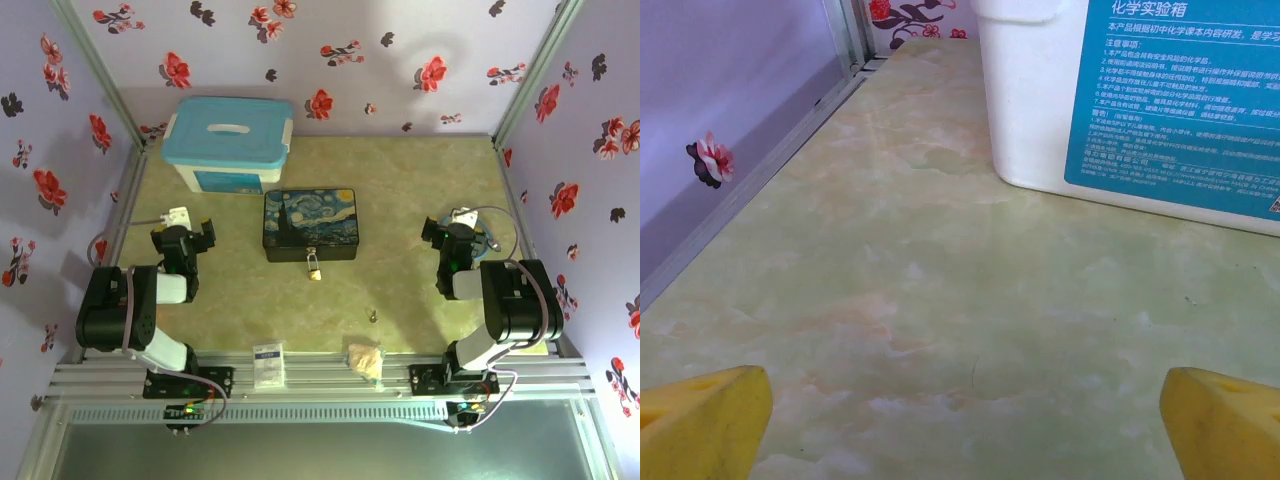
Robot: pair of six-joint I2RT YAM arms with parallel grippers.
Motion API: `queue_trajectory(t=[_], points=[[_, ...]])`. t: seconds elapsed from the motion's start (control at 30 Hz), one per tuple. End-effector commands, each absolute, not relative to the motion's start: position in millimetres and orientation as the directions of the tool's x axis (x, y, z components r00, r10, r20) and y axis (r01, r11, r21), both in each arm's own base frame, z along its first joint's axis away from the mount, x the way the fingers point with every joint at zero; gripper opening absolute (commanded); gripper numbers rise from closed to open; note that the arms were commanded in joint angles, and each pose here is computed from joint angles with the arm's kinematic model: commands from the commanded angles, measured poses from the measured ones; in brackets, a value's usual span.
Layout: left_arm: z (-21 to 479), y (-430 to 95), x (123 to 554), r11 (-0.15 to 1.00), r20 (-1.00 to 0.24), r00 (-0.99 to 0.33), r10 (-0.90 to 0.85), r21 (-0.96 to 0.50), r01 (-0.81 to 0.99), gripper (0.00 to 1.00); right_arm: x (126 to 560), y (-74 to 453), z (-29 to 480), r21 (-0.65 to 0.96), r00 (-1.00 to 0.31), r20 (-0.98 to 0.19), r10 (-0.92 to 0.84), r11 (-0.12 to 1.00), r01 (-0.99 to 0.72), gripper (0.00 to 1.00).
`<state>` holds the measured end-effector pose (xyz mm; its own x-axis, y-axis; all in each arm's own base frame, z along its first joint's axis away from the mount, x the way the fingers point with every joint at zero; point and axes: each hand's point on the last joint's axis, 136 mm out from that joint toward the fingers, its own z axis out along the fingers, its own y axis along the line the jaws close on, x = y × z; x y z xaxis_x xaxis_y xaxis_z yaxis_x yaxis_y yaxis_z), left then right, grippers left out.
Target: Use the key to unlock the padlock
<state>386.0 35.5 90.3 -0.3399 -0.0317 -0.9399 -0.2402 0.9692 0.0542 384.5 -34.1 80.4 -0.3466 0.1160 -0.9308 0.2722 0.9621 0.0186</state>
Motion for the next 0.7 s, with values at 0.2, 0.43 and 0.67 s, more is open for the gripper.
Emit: queue_trajectory(t=[0.2,0.43,0.67], points=[[97.9,36.1,392.7,0.969,-0.948,-0.318,-0.013,0.067,-0.239,1.00,391.3,-32.4,88.9,0.022,-0.323,-0.940,0.110,0.964,0.264,0.99],[98.0,36.3,392.7,0.969,-0.948,-0.317,-0.013,0.067,-0.239,1.00,390.9,-32.4,88.9,0.022,-0.322,-0.940,0.110,0.964,0.264,0.99],[98.4,36.1,392.8,0.969,-0.949,-0.316,-0.013,0.066,-0.239,1.00,390.9,-32.9,88.2,0.023,-0.324,-0.939,0.112,0.964,0.266,0.99]])
